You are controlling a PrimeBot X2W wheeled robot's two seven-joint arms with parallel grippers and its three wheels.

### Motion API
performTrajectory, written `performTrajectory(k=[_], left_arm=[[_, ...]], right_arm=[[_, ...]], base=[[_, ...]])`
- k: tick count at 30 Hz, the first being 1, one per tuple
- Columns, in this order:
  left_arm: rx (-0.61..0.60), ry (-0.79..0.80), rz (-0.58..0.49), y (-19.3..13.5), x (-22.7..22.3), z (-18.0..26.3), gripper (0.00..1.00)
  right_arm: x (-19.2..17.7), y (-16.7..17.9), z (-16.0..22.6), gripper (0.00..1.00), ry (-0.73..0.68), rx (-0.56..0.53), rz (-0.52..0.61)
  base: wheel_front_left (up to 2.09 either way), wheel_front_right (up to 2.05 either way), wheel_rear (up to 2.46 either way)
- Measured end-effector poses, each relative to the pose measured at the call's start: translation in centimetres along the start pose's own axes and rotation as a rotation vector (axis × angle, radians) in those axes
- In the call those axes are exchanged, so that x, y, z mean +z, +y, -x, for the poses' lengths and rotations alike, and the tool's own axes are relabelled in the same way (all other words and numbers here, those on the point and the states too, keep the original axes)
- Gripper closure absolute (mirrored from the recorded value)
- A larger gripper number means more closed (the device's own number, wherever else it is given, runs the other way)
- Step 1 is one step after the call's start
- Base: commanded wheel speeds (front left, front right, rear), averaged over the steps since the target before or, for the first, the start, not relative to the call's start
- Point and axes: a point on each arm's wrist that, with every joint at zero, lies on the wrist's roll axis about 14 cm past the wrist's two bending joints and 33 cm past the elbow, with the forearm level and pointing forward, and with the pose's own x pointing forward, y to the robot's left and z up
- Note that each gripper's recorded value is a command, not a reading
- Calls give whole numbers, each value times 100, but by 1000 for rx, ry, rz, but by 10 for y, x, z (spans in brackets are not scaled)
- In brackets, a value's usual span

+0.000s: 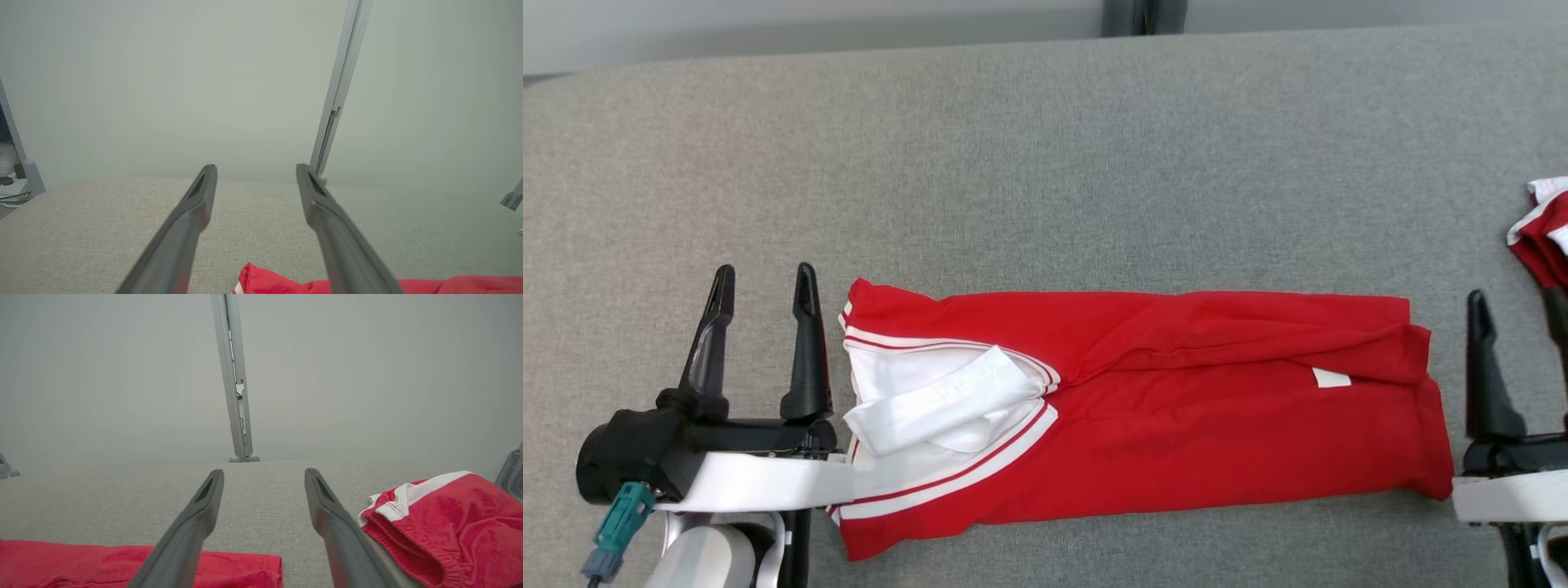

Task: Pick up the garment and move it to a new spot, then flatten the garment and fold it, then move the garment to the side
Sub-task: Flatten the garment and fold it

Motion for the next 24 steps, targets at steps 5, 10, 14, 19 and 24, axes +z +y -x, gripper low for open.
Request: performTrajectory(k=[5, 10, 14, 19, 24], left_arm=[[20, -3, -42, 12, 2, 4, 0], [29, 20, -52, 18, -4, 12, 0], [32, 24, -47, 20, -5, 13, 0], [36, 40, -45, 22, -10, 15, 0], [36, 61, -40, 23, -18, 14, 0]], right_arm=[[-6, 2, 10, 0, 26, -7, 8], [-8, 5, 14, 0, 35, -4, 3], [-10, 6, 16, 0, 43, -3, -2], [-16, 1, 17, 0, 64, -17, 1], [-35, -19, 13, 0, 121, -70, 10]], base=[[0, 0, 0], [0, 0, 0], [0, 0, 0], [0, 0, 0], [0, 0, 0]])
